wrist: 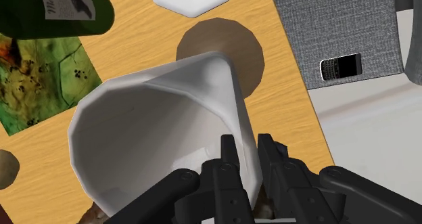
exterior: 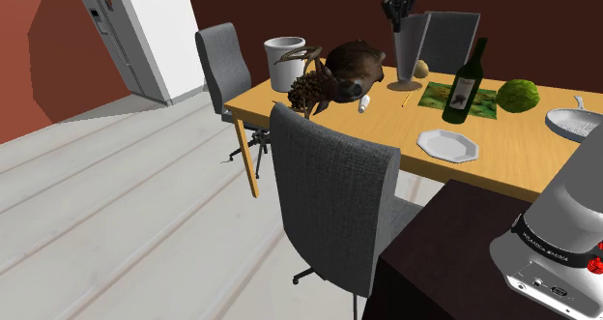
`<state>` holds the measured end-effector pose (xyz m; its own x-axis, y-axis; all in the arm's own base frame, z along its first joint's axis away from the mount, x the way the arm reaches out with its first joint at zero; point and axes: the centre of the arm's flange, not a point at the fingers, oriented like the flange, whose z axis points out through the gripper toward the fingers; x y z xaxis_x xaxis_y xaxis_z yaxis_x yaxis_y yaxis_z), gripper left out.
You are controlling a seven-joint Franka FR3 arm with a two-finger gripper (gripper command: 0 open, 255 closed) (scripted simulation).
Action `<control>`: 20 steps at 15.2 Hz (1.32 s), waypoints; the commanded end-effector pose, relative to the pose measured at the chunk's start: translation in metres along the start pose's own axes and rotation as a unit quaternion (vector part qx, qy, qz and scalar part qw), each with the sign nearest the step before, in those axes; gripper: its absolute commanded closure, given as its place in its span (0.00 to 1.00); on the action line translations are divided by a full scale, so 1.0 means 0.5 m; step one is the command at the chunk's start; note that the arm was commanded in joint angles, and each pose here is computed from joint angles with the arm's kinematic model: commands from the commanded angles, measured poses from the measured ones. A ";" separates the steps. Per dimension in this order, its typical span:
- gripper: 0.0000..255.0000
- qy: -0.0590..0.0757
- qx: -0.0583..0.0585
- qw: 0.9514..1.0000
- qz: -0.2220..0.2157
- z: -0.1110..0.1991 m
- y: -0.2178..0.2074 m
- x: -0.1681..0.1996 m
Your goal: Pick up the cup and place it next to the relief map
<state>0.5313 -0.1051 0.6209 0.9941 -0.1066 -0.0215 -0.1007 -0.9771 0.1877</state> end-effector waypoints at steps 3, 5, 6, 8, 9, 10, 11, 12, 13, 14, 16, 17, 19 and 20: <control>1.00 0.000 0.000 1.000 0.000 -0.042 0.007 -0.001; 1.00 0.000 0.000 1.000 0.000 -0.063 0.011 -0.001; 1.00 0.000 0.000 1.000 0.000 -0.073 0.013 -0.001; 1.00 0.000 0.000 1.000 0.000 -0.094 0.017 -0.002; 1.00 0.000 0.000 1.000 0.000 -0.104 0.019 -0.002; 1.00 0.000 0.000 1.000 0.000 -0.115 0.021 -0.002; 1.00 0.000 0.000 1.000 0.000 -0.125 0.023 -0.002; 1.00 0.000 0.000 1.000 0.000 -0.135 0.025 -0.003; 1.00 0.000 0.000 1.000 0.000 -0.146 0.027 -0.003; 1.00 0.000 0.000 1.000 0.000 -0.156 0.029 -0.003; 1.00 0.000 0.000 1.000 0.000 -0.154 0.050 -0.019; 1.00 0.000 0.000 1.000 0.000 -0.150 0.070 -0.036; 1.00 0.000 0.000 1.000 0.000 -0.141 0.111 -0.068; 1.00 0.000 0.000 1.000 0.000 -0.137 0.132 -0.084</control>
<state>0.4948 -0.1412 0.7027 0.9939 -0.1078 -0.0217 -0.1018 -0.9768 0.1883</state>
